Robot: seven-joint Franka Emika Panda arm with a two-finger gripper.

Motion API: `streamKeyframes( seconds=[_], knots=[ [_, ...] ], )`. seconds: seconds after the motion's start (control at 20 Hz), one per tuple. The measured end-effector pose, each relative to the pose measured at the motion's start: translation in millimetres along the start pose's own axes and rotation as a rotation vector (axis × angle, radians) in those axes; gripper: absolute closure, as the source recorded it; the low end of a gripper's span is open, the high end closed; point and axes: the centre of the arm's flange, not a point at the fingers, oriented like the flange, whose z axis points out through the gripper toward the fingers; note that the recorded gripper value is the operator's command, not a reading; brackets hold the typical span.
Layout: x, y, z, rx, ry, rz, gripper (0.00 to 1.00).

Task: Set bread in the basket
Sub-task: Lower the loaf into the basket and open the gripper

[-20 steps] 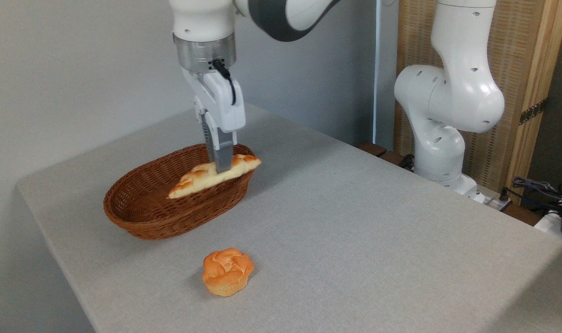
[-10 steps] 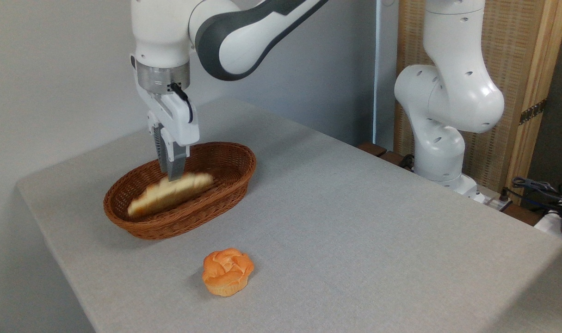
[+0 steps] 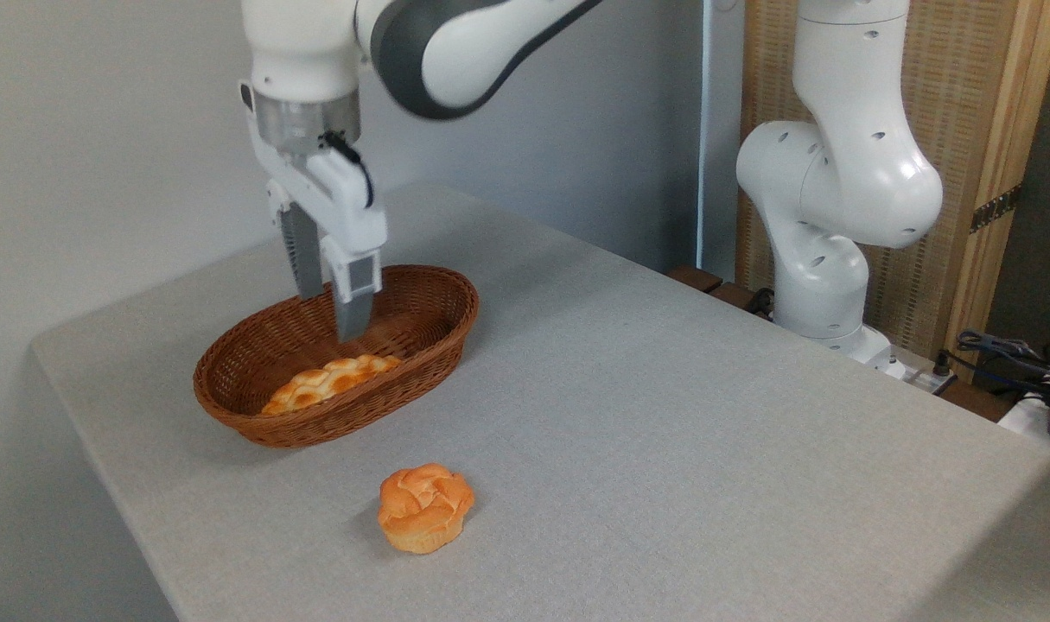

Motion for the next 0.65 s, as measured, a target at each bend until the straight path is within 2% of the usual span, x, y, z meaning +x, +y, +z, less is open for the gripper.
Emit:
streamKeyframes(
  seconds=[0.1, 0.2, 0.4, 0.65],
  knots=[
    [-25.4, -26.0, -52.8, 0.023, -0.058, -0.044, 0.0],
    [-40.1, -42.7, -79.6, 0.054, -0.072, -0.075, 0.0],
    [-55.0, -67.9, -105.1, 0.081, -0.058, -0.125, 0.0],
    [-54.3, -73.4, -105.2, 0.075, -0.065, -0.131, 0.0]
  ],
)
